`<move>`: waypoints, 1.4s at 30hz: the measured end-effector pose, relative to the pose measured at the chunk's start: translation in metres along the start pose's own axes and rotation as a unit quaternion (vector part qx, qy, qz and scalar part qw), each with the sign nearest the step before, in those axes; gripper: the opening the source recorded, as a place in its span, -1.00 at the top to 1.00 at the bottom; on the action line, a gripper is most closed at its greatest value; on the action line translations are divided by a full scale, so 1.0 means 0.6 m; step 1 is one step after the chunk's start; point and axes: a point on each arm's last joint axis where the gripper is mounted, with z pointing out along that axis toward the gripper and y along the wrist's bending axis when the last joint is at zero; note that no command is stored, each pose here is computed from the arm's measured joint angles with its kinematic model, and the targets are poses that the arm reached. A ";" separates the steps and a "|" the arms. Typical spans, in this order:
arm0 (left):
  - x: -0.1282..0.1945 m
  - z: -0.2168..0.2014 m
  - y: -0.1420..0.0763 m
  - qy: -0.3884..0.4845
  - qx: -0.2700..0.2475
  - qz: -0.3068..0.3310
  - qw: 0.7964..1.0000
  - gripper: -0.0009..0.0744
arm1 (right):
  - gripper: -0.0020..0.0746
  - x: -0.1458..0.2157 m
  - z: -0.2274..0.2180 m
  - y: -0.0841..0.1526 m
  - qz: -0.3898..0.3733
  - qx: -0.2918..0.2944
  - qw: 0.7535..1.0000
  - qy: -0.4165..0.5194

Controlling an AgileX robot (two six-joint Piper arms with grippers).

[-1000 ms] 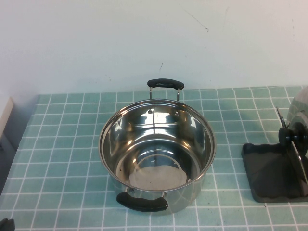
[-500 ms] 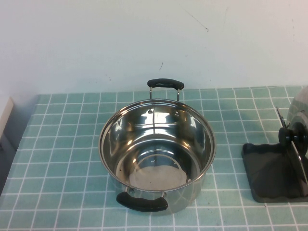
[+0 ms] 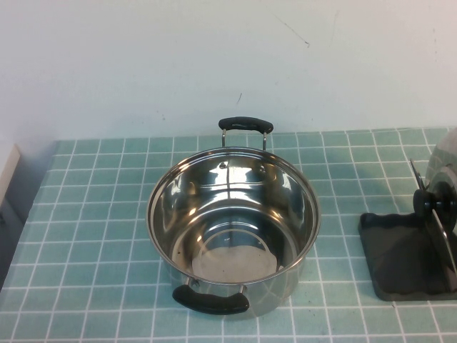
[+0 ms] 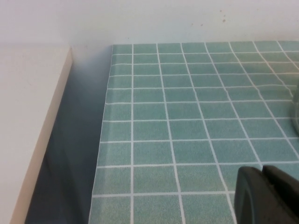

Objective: Put pot lid on rack

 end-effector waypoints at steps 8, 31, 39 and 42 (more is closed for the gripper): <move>0.000 0.000 0.000 0.000 -0.001 0.008 1.000 0.98 | 0.95 0.000 0.000 0.000 0.000 0.000 1.000 0.000; 0.000 0.000 0.000 0.000 -0.001 0.008 1.000 0.98 | 0.95 0.000 0.000 0.000 0.000 0.000 1.000 0.000; 0.000 0.000 0.000 0.000 -0.001 0.008 1.000 0.98 | 0.95 0.000 0.000 0.000 0.000 0.000 1.000 0.000; 0.000 0.000 0.000 0.000 -0.001 0.008 1.000 0.98 | 0.95 0.000 0.000 0.000 -0.001 0.000 1.000 0.000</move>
